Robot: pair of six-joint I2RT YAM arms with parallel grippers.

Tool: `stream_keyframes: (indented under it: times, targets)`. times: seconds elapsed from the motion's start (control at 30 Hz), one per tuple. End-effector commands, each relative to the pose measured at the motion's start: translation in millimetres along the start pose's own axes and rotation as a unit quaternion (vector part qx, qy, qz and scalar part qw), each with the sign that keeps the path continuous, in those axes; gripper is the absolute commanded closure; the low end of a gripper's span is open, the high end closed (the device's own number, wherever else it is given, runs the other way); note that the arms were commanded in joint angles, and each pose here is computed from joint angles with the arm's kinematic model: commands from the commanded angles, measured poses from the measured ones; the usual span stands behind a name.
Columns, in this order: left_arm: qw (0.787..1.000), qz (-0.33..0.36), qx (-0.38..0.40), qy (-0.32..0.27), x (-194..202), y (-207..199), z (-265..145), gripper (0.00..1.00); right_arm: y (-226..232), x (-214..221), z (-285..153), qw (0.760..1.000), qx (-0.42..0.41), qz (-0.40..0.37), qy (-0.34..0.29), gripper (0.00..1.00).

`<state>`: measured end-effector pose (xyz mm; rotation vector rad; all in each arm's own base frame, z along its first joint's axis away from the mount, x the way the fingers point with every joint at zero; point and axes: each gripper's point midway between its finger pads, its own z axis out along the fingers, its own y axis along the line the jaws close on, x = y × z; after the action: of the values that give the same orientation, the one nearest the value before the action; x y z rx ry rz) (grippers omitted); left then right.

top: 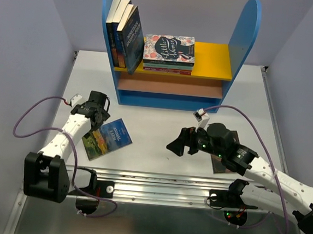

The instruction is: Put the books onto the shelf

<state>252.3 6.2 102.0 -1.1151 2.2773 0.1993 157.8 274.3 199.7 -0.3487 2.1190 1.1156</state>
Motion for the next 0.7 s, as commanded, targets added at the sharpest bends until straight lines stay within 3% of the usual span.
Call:
stream_keyframes:
  times: [0.0,0.2,0.37,0.47,0.67]
  targets:
    - [0.993,-0.1,-0.061,-0.021,7,13,31,0.01,19,-14,2,0.999,-0.038,-0.013,-0.018,0.0]
    - [0.969,-0.176,-0.16,-0.067,-8,46,54,0.01,17,-13,-7,0.999,-0.033,-0.013,-0.021,0.0]
    - [0.969,-0.213,-0.112,-0.062,-3,58,67,0.01,8,-2,-9,1.0,-0.025,-0.005,-0.016,0.0]
    - [0.97,-0.233,-0.057,-0.046,3,42,76,0.01,5,0,-8,1.0,-0.017,-0.007,-0.009,0.0]
    - [0.978,-0.199,-0.055,0.01,33,29,100,0.01,6,-4,-5,1.0,-0.011,-0.019,-0.004,0.0]
